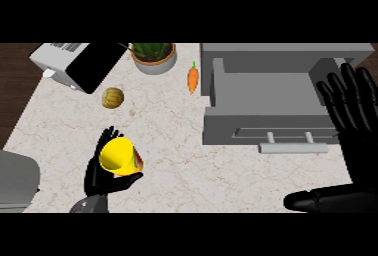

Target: Pick up the cup, place it into the drawer and close the drawer

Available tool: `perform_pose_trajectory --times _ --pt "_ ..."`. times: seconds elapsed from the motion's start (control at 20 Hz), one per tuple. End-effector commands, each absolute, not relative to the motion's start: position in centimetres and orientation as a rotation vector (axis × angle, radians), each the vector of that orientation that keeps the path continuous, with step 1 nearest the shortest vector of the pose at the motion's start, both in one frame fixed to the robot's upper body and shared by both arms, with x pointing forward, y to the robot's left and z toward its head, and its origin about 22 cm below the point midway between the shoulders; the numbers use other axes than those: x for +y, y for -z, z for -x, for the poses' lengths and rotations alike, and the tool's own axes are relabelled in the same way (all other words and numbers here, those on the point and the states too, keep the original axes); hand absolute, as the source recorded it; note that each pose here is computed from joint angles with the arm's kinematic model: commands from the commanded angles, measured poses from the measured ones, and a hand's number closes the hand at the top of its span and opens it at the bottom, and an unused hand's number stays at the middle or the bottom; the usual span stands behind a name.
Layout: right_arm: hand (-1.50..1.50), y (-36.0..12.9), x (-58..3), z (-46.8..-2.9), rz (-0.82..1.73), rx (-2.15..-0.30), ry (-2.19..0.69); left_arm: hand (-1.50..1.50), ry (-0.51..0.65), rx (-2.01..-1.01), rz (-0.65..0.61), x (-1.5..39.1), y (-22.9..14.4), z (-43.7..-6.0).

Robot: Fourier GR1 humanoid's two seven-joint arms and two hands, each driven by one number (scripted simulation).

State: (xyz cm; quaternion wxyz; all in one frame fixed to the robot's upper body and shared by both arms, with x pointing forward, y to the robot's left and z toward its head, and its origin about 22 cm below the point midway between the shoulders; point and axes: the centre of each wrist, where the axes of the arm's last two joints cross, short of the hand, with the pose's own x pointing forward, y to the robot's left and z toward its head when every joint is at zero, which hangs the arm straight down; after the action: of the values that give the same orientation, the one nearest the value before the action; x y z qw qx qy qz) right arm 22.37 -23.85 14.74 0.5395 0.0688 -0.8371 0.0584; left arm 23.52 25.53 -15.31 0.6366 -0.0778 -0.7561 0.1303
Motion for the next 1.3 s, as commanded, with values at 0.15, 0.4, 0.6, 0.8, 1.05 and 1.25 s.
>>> perform_pose_trajectory --times 0.15,0.4,0.6,0.8,1.05,1.25 --pt "-1.5 -15.7 -21.8 -21.6 -0.147 -2.009 -0.122 1.5 -0.313 -1.806 0.296 24.8 15.7 -23.7" --pt "-1.5 -15.0 -22.4 -21.5 -0.16 -2.004 -0.152 1.5 -0.275 -1.894 0.19 24.3 15.6 -24.0" --pt "-1.5 -13.4 -25.0 -21.2 -0.15 -1.998 -0.135 1.5 -0.285 -1.947 0.101 27.0 13.7 -24.1" --pt "-1.5 -14.7 -23.9 -21.7 -0.139 -2.0 -0.144 1.5 -0.321 -1.947 0.095 26.0 13.8 -26.0" --pt "-1.5 -13.8 -23.1 -22.7 -0.133 -1.991 -0.152 1.5 -0.326 -2.013 0.149 28.2 12.2 -27.0" --pt "-1.5 -13.8 -24.7 -23.2 -0.147 -1.989 -0.13 1.5 -0.248 -2.067 0.26 28.1 8.3 -29.1"
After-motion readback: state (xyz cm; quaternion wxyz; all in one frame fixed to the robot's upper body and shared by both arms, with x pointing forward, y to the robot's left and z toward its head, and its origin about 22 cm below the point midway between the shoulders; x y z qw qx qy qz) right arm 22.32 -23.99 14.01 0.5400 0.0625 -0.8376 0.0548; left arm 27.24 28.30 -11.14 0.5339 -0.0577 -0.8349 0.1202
